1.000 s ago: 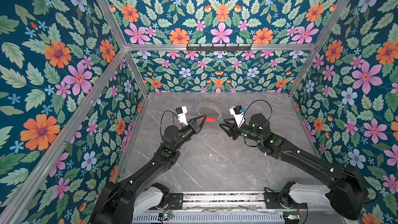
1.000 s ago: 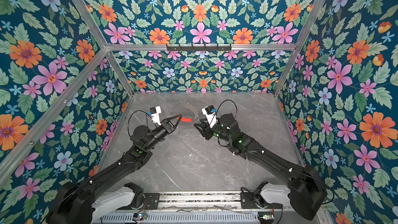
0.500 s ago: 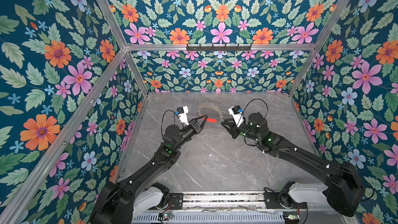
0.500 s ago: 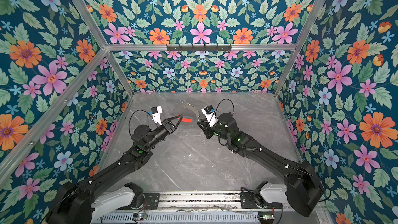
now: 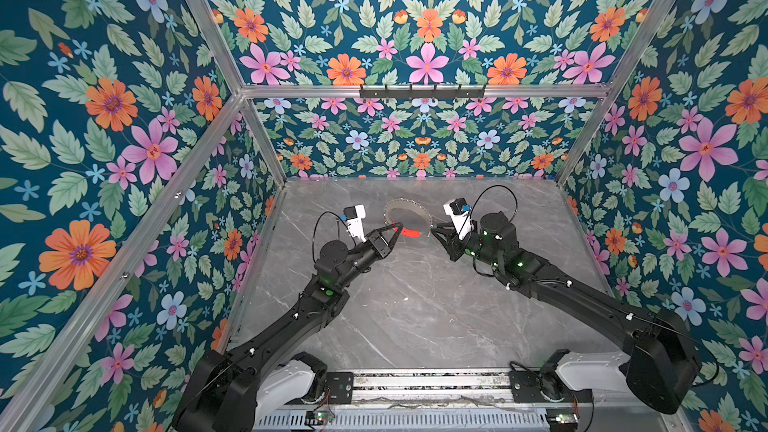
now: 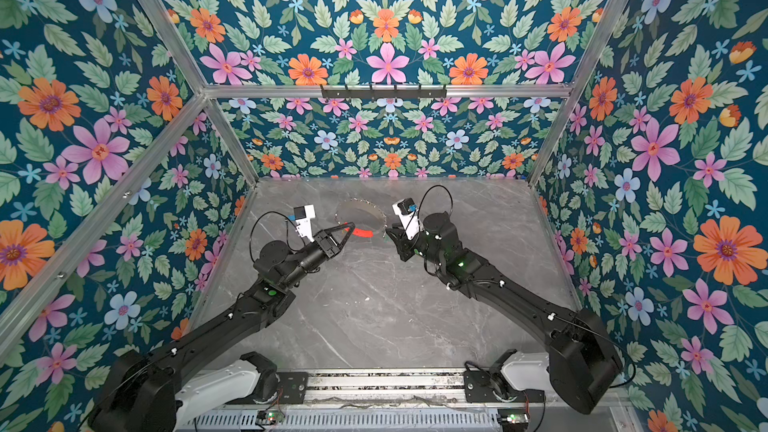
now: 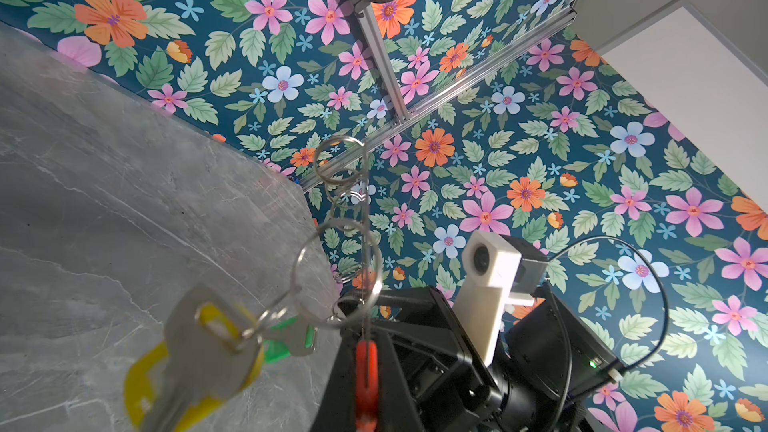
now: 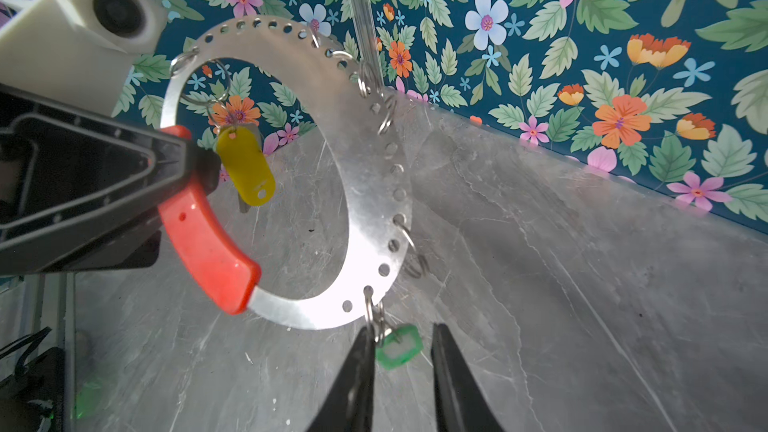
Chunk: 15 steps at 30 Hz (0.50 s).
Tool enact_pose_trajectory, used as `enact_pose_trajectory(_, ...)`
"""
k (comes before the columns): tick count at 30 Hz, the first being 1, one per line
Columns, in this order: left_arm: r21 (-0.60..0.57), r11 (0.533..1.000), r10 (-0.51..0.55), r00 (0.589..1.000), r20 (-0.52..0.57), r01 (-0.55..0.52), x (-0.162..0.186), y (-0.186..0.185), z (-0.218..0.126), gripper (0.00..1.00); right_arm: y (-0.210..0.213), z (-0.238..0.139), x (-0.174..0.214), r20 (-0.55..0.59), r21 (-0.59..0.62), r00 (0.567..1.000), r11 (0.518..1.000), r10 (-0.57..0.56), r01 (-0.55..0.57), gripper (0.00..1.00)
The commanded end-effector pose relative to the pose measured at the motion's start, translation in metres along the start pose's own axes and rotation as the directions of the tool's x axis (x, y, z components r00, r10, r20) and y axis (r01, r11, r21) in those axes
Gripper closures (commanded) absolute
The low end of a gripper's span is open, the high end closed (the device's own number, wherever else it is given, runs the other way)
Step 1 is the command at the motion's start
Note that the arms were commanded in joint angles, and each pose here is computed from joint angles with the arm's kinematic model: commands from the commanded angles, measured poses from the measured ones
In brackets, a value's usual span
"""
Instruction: Remove the keys from the keyring
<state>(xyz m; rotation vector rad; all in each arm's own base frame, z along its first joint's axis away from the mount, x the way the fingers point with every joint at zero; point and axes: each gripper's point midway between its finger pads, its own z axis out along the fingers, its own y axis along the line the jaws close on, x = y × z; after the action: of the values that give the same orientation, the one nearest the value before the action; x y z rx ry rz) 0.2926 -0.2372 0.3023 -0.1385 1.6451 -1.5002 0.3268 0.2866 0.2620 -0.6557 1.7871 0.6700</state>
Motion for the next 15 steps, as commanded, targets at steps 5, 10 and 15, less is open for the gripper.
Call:
enact_pose_trajectory(5, 0.047, 0.998, 0.037, 0.999, 0.011, -0.037, -0.0038, -0.0136, 0.0001, 1.00, 0.0082, -0.0011, -0.0100, 0.031, -0.044, 0.999, 0.999, -0.017, 0.019, 0.79)
enact_pose_trajectory(10, 0.047, 0.998, 0.038, 0.999, 0.009, -0.038, -0.0030, -0.0136, 0.0006, 1.00, 0.0120, -0.0021, -0.0104, 0.032, -0.065, 0.999, 0.998, -0.019, 0.021, 0.81)
enact_pose_trajectory(15, 0.046, 0.998, 0.039, 0.999, 0.013, -0.040, -0.0036, -0.0135, 0.0001, 1.00, 0.0103, -0.0027, -0.0101, 0.031, -0.056, 0.999, 0.998, -0.019, 0.021, 0.84)
